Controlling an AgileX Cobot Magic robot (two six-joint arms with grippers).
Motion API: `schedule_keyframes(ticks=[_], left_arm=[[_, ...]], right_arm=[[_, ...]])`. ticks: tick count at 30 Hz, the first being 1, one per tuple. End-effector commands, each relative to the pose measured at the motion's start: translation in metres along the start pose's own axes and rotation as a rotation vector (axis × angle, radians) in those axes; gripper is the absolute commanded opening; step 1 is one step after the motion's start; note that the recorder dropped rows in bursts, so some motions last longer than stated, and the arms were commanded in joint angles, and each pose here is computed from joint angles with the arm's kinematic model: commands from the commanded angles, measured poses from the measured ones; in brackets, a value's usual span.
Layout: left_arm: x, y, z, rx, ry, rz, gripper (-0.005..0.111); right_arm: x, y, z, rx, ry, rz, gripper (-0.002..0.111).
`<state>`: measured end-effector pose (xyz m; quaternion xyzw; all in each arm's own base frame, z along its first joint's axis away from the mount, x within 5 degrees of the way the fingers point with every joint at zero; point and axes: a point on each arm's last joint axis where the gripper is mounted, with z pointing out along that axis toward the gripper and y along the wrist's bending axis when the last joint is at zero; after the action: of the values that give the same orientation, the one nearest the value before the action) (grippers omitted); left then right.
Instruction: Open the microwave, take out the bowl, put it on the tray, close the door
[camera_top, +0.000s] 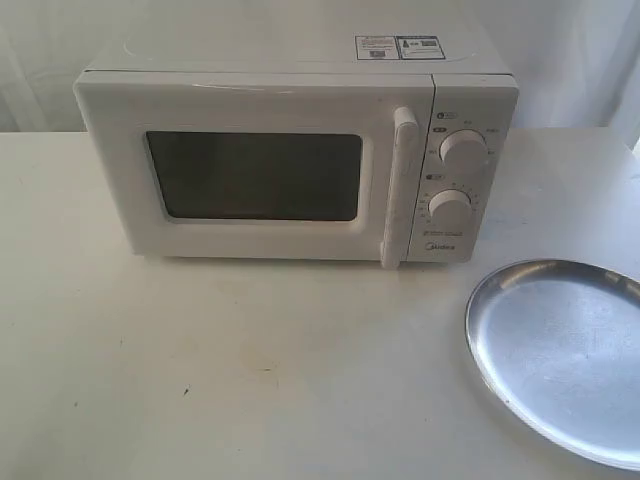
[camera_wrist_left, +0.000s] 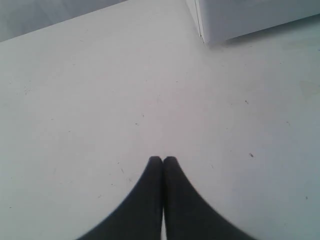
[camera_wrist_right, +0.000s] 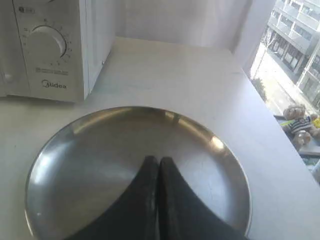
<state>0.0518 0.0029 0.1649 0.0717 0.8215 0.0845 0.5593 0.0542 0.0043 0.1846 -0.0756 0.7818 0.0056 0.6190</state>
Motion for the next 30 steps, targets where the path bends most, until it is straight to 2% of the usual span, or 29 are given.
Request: schedule_keyframes(ticks=[1,5,7,8,12,15,19,23,25,28,30], left_arm=[[-0.001,0.000,-0.001,0.003,-0.009,-0.004,0.000],[-0.001,0.000,-0.001,0.003,-0.009,-0.004,0.000],[-0.001,0.000,-0.001,0.003,-0.009,-0.004,0.000],[-0.001,0.000,-0.001,0.003,-0.009,-0.004,0.000],[-0.001,0.000,-0.001,0.003,-0.009,-0.004,0.000],[-0.001,0.000,-0.001,0.003,-0.009,-0.004,0.000],[-0.001,0.000,-0.001,0.003,-0.009,-0.004,0.000],[-0.001,0.000,-0.001,0.003,-0.009,-0.004,0.000],[-0.001,0.000,-0.001,0.003,-0.009,-0.004,0.000],[-0.001,0.000,-0.001,0.003,-0.009,-0.004,0.000],[-0.001,0.000,-0.001,0.003,-0.009,-0.004,0.000]], right_arm=[[-0.022,0.001,-0.003,-0.024,-0.248,0.122,0.000],[-0.045,-0.006,-0.013,-0.149,-0.526,0.809,0.000],[-0.049,-0.008,-0.015,-0.204,-0.569,1.000,0.000],[-0.050,-0.009,-0.016,-0.218,-0.596,1.031,0.000],[-0.058,-0.013,-0.023,-0.205,-0.728,0.942,0.000],[-0.064,-0.013,-0.028,-0.164,-0.814,0.746,0.000],[-0.084,-0.012,-0.038,-0.183,-0.898,0.672,0.000],[-0.117,-0.008,-0.028,-0.189,-0.862,0.537,0.000],[-0.136,-0.003,-0.012,-0.199,-0.791,0.421,0.000],[-0.154,0.013,0.022,-0.310,-0.644,0.221,0.000],[-0.156,0.032,0.041,-0.497,-0.588,0.103,0.000]])
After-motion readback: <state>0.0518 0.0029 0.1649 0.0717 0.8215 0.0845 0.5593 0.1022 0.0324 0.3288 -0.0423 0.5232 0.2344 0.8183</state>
